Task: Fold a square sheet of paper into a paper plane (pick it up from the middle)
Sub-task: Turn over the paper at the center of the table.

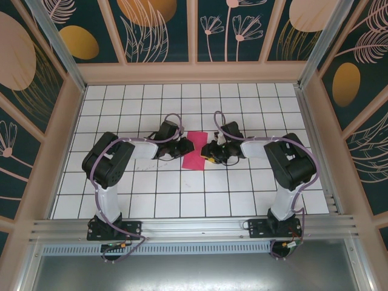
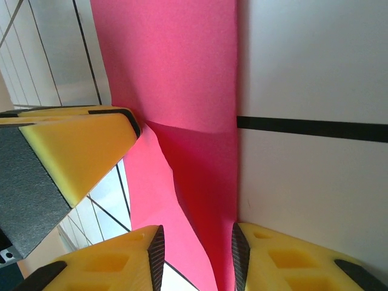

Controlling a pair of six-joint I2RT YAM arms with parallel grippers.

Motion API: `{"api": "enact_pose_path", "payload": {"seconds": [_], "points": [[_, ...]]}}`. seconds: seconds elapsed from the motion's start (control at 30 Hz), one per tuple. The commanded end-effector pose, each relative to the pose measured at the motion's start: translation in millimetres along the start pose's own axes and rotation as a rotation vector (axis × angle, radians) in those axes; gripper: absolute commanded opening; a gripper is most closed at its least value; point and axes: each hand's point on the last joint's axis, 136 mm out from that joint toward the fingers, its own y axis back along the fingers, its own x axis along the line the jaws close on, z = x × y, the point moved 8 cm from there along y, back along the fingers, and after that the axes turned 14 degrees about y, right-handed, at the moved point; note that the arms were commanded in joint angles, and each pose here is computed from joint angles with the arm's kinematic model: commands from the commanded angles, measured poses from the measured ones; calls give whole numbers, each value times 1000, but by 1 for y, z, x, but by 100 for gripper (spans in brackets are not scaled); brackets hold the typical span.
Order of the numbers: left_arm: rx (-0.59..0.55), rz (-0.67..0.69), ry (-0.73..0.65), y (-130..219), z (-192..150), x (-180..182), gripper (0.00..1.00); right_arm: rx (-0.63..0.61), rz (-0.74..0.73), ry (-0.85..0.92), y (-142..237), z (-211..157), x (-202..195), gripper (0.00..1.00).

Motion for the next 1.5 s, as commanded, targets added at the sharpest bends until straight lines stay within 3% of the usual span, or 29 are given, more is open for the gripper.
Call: {"api": "enact_pose_path", "payload": {"seconds": [0.0, 0.37, 1.03, 1.17, 1.47], "points": [[-12, 31, 11, 1, 2, 2, 20, -16, -135, -62, 3, -4, -15, 38], [-16, 37, 14, 0, 3, 3, 19, 47, -105, -75, -10, -2, -12, 33], [-27, 28, 23, 2, 4, -1, 19, -17, 99, 64, 2, 6, 16, 35], [-31, 4, 24, 5, 4, -6, 19, -13, 63, 52, -1, 3, 7, 34], [-75, -86, 18, 27, 3, -26, 21, -43, 127, 98, 2, 7, 16, 21]]}}
